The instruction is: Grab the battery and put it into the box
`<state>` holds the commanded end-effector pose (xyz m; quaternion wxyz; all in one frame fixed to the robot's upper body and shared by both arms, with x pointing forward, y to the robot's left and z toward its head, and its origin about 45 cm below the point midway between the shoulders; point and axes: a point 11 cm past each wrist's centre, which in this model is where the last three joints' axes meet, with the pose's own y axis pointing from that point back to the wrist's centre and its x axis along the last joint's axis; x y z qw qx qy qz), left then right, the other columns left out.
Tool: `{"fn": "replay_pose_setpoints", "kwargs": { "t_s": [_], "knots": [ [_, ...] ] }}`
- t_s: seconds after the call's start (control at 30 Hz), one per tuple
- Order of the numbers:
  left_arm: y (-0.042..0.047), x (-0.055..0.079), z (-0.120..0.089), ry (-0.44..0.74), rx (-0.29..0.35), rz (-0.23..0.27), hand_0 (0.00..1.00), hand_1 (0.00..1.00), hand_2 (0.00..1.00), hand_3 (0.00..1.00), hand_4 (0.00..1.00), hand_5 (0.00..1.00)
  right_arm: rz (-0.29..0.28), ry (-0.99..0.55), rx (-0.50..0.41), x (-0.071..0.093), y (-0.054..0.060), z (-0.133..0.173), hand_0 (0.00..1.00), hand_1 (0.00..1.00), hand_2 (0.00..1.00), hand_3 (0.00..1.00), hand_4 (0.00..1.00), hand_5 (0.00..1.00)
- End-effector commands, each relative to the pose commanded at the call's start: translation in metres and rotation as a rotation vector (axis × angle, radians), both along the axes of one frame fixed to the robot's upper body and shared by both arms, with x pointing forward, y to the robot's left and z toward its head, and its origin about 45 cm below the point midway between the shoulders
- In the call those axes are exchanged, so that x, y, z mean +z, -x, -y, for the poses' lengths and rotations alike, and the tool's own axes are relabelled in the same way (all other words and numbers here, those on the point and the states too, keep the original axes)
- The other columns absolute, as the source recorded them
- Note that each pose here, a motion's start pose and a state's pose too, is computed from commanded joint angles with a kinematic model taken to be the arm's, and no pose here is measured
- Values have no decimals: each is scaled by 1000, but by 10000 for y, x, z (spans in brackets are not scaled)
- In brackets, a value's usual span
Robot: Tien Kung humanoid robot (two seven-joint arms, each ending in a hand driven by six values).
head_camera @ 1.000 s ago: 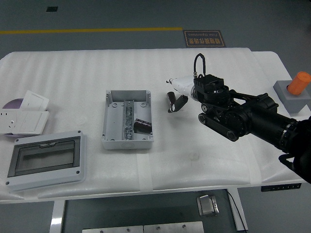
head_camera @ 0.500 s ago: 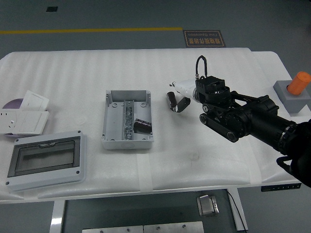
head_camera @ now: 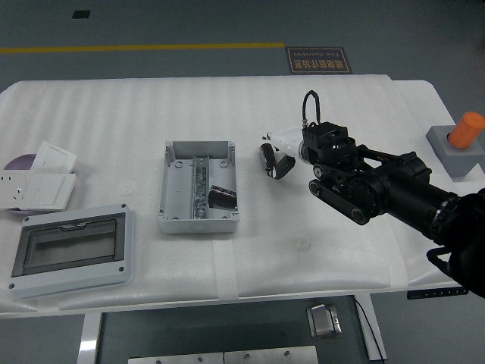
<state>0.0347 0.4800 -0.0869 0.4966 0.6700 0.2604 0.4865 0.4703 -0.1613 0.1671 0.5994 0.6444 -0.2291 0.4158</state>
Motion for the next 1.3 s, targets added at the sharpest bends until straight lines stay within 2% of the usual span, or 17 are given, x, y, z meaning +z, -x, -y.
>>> {"fn": "replay_pose_setpoints", "kwargs": {
  "t_s": [0.43, 0.53, 0.57, 0.73, 0.77, 0.93, 0.97, 1.13, 1.17, 1.3],
  "knots": [
    [17, 5, -13, -3, -6, -4, 623, 649, 385, 586, 497, 491, -26, -1, -1, -91, 45, 28, 774, 755, 738, 985, 704, 391],
    [21, 6, -17, -4, -7, -5, 623, 649, 385, 586, 497, 491, -26, -4, 2, -101, 53, 28, 774, 755, 738, 985, 704, 391],
    [21, 6, -17, -4, -7, -4, 623, 649, 384, 587, 497, 491, -25, -5, 4, -102, 54, 27, 772, 746, 730, 944, 685, 382],
    [23, 4, -12, -3, -8, -3, 623, 649, 384, 587, 497, 491, -16, -9, 8, -96, 53, 30, 772, 746, 730, 944, 685, 382],
    [22, 3, -9, -2, -9, -3, 623, 649, 384, 586, 496, 489, -14, -8, 9, -93, 51, 33, 769, 737, 710, 815, 657, 366],
    [17, -3, 6, 0, -10, -2, 623, 649, 384, 586, 496, 489, -7, -4, 18, -76, 41, 49, 769, 737, 710, 815, 657, 366],
    [16, -3, 7, 0, -11, -1, 623, 649, 384, 587, 496, 489, -7, -4, 19, -75, 40, 52, 746, 715, 627, 629, 545, 274],
    [-4, -4, 17, 2, -12, 3, 623, 649, 384, 587, 496, 489, -10, -3, 23, -75, 40, 69, 746, 715, 627, 629, 545, 274],
    [-9, -5, 20, 3, -12, 4, 622, 648, 384, 587, 496, 488, -10, -3, 24, -76, 40, 72, 733, 694, 600, 589, 418, 192],
    [-22, -9, 34, 6, -12, 9, 622, 648, 384, 587, 496, 488, -9, -4, 31, -74, 41, 72, 733, 694, 600, 589, 418, 192]
  ]
}}
